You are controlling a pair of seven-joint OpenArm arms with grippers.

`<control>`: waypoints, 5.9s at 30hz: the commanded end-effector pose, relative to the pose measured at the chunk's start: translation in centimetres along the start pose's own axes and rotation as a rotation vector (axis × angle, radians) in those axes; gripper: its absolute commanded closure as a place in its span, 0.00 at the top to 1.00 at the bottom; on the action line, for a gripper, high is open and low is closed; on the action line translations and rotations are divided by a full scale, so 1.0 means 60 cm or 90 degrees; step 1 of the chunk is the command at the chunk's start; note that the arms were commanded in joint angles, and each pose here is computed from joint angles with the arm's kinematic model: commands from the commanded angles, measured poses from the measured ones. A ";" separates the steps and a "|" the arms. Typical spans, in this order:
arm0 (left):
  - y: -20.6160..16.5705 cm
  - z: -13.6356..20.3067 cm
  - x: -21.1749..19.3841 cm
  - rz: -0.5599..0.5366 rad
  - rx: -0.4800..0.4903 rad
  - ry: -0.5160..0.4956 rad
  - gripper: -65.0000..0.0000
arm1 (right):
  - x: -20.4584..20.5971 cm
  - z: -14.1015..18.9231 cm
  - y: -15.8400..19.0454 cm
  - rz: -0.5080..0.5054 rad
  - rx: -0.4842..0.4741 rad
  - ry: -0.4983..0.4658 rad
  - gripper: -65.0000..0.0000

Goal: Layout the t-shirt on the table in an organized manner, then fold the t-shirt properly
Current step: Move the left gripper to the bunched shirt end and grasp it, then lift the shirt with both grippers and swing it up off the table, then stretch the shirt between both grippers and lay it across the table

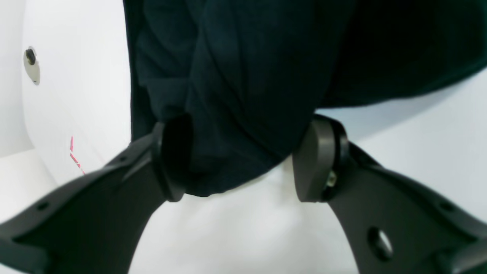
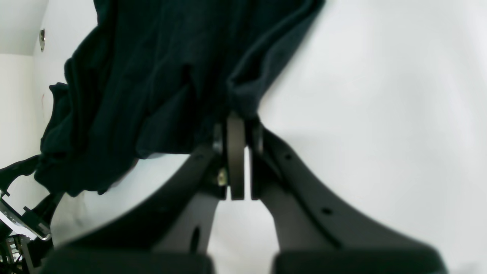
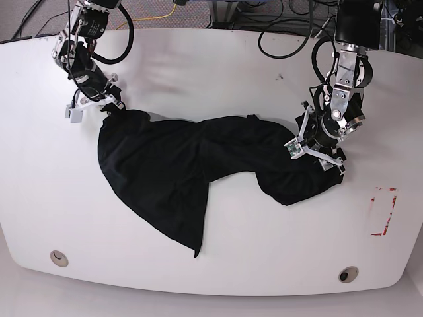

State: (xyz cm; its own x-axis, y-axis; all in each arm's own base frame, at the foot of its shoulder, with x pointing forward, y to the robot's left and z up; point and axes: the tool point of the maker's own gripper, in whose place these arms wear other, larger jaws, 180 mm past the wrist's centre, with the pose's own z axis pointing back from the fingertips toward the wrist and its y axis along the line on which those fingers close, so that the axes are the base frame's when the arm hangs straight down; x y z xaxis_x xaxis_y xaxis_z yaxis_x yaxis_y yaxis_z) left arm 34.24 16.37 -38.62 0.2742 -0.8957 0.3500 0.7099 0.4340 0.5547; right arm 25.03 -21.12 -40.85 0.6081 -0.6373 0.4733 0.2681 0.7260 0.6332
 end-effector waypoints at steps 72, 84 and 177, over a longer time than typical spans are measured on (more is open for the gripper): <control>0.320 0.203 0.233 0.279 0.365 -0.267 0.00 | 0.305 0.111 0.183 0.307 0.075 -0.258 0.00; 0.433 0.287 0.251 0.319 0.458 -0.285 0.00 | 0.420 0.164 0.244 0.405 0.077 -0.345 0.00; 0.478 0.389 0.011 0.418 0.530 0.130 0.00 | 0.484 0.205 0.274 0.558 0.048 -0.269 0.00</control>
State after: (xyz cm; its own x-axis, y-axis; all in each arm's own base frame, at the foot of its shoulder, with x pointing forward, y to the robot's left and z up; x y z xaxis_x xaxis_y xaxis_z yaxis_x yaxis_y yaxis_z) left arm 39.93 29.92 -5.66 0.6088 -0.4212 0.6722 -0.2337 0.7146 0.6594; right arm 38.76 -31.22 -10.91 0.3111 0.0614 0.9484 -0.1920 0.9814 -0.0006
